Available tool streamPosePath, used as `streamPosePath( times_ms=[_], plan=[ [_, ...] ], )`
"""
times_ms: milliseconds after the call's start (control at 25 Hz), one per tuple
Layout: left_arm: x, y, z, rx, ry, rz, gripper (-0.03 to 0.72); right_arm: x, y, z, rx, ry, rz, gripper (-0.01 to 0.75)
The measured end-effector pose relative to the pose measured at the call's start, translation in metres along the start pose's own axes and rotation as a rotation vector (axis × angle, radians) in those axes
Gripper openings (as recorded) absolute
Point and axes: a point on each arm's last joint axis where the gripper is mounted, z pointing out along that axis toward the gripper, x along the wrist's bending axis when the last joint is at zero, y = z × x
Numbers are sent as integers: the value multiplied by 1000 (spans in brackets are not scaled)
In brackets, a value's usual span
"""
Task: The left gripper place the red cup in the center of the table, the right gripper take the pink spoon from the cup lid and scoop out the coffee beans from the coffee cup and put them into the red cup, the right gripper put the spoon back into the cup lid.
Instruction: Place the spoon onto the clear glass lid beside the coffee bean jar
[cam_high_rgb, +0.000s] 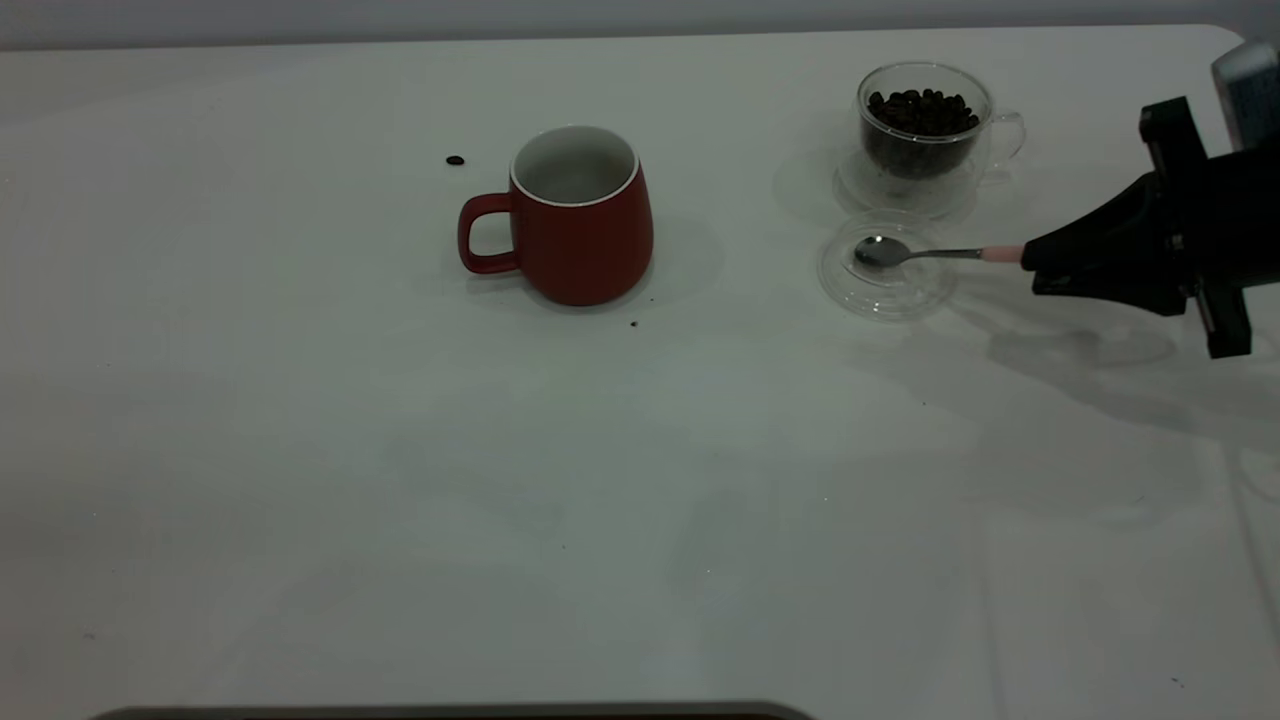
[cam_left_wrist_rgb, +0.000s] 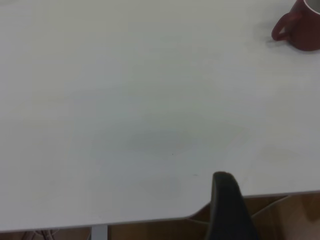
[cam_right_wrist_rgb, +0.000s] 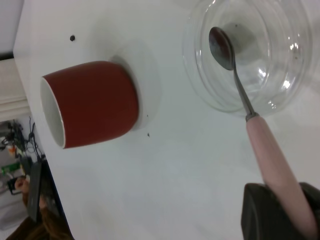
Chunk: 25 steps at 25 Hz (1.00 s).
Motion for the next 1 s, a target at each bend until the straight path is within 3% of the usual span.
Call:
streamPosePath(
  times_ms=[760, 880, 1000],
  plan=[
    [0, 0, 0, 0, 0, 1, 492, -7, 4, 17, -43, 61, -70, 115],
    [0, 0, 0, 0, 0, 1, 492, -7, 4, 18, -47, 62, -73, 147],
    [0, 0, 0, 0, 0, 1, 492, -7, 4, 18, -47, 62, -74, 232]
  ],
)
